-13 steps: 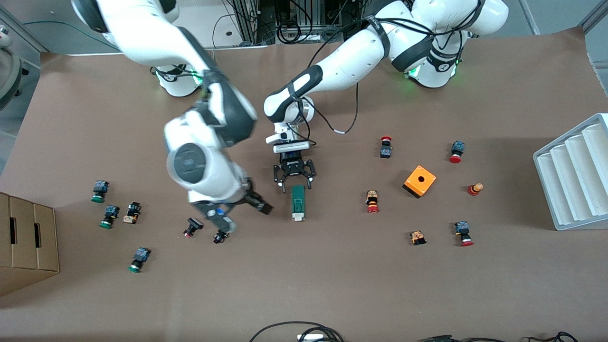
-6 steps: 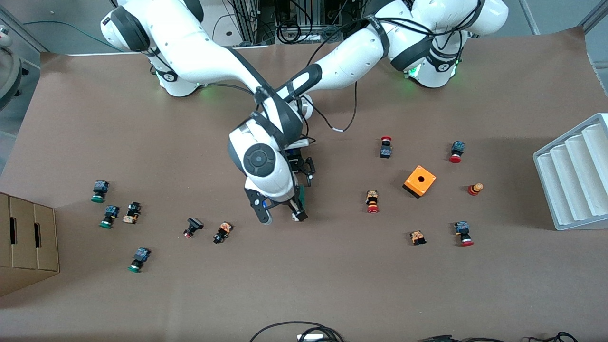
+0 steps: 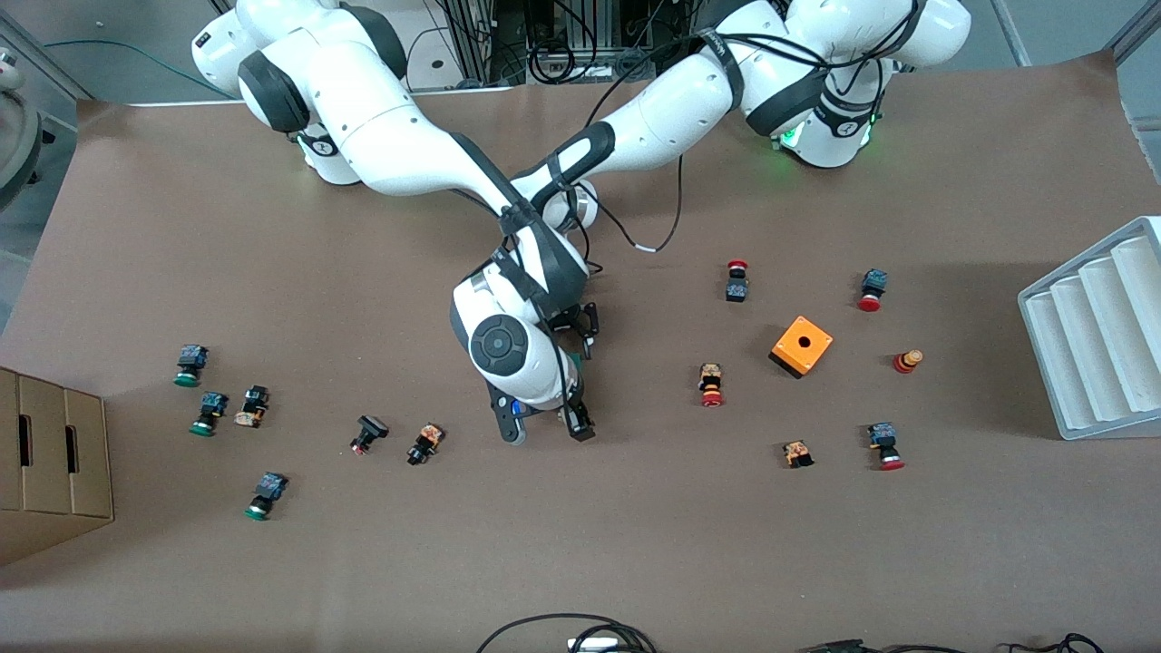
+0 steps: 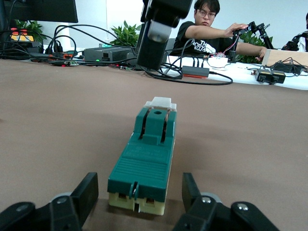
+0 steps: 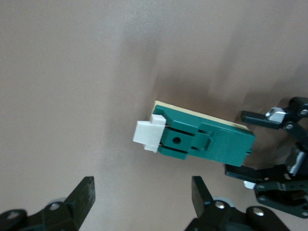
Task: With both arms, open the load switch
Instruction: 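Close the right gripper around the white lever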
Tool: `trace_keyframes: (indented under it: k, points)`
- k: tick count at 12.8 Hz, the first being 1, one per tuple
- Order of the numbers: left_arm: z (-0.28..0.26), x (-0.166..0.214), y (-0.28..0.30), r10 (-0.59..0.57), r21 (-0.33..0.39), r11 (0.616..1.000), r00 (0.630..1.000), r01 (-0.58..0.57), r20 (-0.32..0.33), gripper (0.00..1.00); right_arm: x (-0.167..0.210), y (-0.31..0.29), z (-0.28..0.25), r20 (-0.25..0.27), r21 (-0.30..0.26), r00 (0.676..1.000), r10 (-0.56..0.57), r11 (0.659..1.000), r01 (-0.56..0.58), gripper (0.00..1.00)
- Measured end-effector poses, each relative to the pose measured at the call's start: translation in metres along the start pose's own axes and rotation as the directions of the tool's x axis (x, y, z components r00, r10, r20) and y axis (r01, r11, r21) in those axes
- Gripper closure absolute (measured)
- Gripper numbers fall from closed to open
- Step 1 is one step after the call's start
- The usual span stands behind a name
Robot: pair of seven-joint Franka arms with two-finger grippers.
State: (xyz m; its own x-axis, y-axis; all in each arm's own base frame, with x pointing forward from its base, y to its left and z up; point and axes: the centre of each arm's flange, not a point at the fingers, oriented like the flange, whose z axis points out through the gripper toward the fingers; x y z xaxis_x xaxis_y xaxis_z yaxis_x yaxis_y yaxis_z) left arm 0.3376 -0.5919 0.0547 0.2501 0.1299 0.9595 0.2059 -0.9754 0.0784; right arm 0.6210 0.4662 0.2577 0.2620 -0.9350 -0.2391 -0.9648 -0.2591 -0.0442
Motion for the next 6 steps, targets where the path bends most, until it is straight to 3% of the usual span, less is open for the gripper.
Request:
trace_keyframes:
  k: [3, 4, 6]
  points:
    - [0.000, 0.000, 0.000, 0.001, 0.000, 1.000, 1.000, -0.001, -0.001, 0.30, 0.005, -0.004, 0.008, 0.024, 0.013, 0.999, 0.037, 0.999, -0.038, 0.15]
    - [0.000, 0.000, 0.000, 0.002, 0.001, 1.000, 1.000, -0.002, -0.001, 0.34, 0.012, -0.006, 0.011, 0.024, 0.015, 0.998, 0.052, 0.999, -0.052, 0.22]
    - [0.000, 0.000, 0.000, 0.002, 0.001, 1.000, 1.000, -0.002, -0.001, 0.35, 0.029, -0.012, 0.013, 0.031, 0.013, 0.996, 0.081, 0.997, -0.082, 0.24]
